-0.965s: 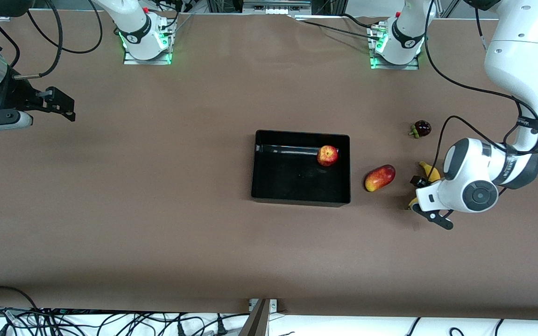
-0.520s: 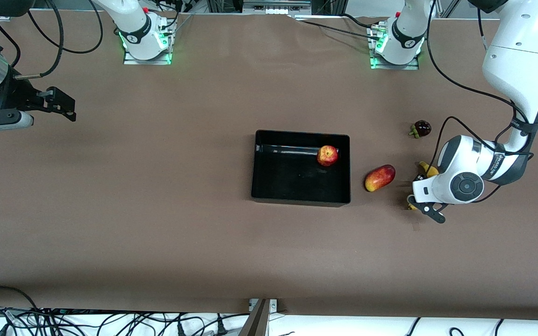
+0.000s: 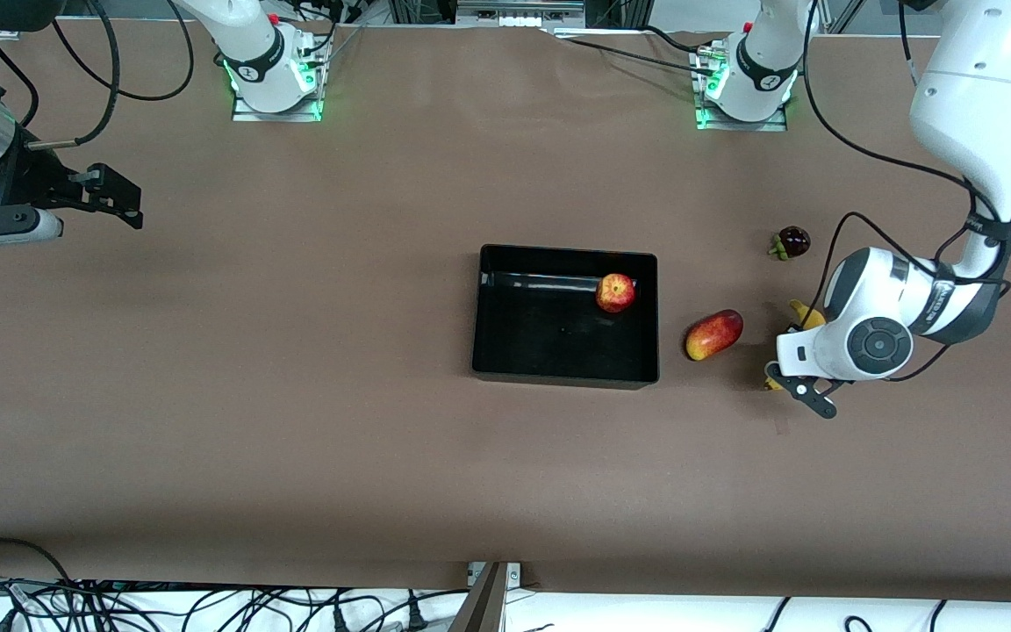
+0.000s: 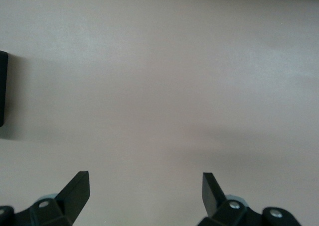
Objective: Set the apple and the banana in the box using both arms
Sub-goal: 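Reach the left gripper to the yellow banana and grasp it, then carry the banana with the left gripper and lower it into the box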
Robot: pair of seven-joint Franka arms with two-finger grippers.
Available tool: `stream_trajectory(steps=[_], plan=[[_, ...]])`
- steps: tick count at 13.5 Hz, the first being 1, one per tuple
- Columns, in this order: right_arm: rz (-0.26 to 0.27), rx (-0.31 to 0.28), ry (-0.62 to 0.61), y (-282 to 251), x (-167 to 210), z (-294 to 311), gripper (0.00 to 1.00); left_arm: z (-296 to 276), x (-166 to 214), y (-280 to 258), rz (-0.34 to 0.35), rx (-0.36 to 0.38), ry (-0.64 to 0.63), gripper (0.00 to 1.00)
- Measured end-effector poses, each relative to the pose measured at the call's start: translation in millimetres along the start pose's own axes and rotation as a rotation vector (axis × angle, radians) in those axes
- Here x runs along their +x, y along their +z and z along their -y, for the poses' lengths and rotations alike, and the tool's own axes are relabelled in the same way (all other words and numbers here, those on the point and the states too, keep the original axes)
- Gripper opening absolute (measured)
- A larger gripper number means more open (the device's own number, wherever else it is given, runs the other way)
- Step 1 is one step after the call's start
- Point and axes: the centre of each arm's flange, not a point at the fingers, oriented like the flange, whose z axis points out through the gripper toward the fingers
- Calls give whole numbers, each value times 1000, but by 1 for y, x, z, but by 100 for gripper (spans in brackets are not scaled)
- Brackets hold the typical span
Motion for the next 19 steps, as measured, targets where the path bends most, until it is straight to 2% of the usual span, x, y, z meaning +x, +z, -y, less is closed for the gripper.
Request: stream_trajectory(steps=[2, 4, 6, 8, 11, 13, 15, 19], plan=[[0, 0, -4, 0, 0, 2, 100, -25, 11, -77, 24, -5, 33, 34], [-1, 0, -13, 0, 0, 7, 100, -69, 29, -147, -32, -29, 49, 34], [-2, 0, -17, -1, 0, 9, 100, -127, 55, -172, -71, -101, -34, 34], [-2, 0, -17, -1, 0, 9, 100, -190, 88, -166, -77, -187, -176, 34], [-3, 0, -18, -1, 1, 10, 100, -294, 142, -142, -99, -226, -363, 34], [-3, 0, -18, -1, 1, 10, 100, -343, 169, -124, -145, -253, -446, 34], [-3, 0, -18, -1, 1, 10, 100, -352, 183, -106, -174, -279, -484, 34], [-3, 0, -18, -1, 1, 10, 100, -356, 192, -71, -126, -289, -488, 34]])
